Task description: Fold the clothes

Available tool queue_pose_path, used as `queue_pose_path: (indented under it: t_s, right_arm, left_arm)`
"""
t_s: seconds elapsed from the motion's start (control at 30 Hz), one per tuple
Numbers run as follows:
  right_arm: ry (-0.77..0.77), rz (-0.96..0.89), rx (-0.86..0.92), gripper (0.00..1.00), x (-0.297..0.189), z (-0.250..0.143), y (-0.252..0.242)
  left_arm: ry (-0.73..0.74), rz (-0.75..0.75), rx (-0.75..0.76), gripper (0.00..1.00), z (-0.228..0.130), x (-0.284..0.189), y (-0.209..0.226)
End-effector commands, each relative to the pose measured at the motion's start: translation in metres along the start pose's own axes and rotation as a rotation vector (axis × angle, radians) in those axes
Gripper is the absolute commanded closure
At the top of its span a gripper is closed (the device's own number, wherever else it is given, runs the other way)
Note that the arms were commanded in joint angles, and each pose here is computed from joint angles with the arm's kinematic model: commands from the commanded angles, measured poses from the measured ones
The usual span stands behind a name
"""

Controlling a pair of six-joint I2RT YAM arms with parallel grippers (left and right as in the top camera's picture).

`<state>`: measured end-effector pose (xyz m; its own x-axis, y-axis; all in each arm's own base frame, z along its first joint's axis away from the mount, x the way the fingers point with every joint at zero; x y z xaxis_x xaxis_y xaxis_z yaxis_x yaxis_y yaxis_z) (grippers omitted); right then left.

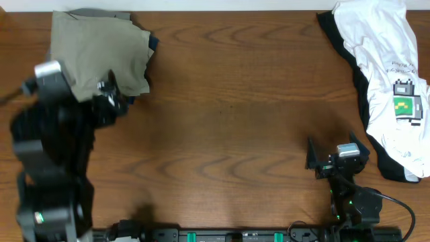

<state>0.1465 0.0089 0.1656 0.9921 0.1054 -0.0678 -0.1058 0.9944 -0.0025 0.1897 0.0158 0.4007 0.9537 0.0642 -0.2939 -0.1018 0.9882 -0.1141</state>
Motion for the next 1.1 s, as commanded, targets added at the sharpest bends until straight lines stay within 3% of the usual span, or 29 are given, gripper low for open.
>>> queue_pose_path:
  t_s: [0.0, 0.6, 1.07]
  right_arm:
    - [-0.001, -0.013, 0.018, 0.01, 0.000, 0.000, -0.001]
    - [-0.001, -0.013, 0.018, 0.01, 0.000, 0.000, -0.001]
    - [-0.002, -0.013, 0.018, 0.01, 0.000, 0.000, -0.001]
  left_arm:
    - [-0.031, 0.000, 0.018, 0.02, -0.030, -0.006, 0.003]
    - [-0.266, -0.074, 0.029, 0.02, -0.176, 0.011, 0.015]
    - [-0.314, -0.084, 0.028, 0.02, -0.220, 0.021, 0.019]
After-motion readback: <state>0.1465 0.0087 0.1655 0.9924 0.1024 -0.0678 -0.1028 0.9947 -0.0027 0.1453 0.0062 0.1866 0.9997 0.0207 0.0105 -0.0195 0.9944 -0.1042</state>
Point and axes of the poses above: each gripper's point midway between its finger pads, its own x axis out along the fingers, its own y axis along the line the jaws close on, z = x × y, the point moved 10 cm from there along -x, back along the fingers, and after that the axes turned 7 degrees about x, right-handed, at the moved point
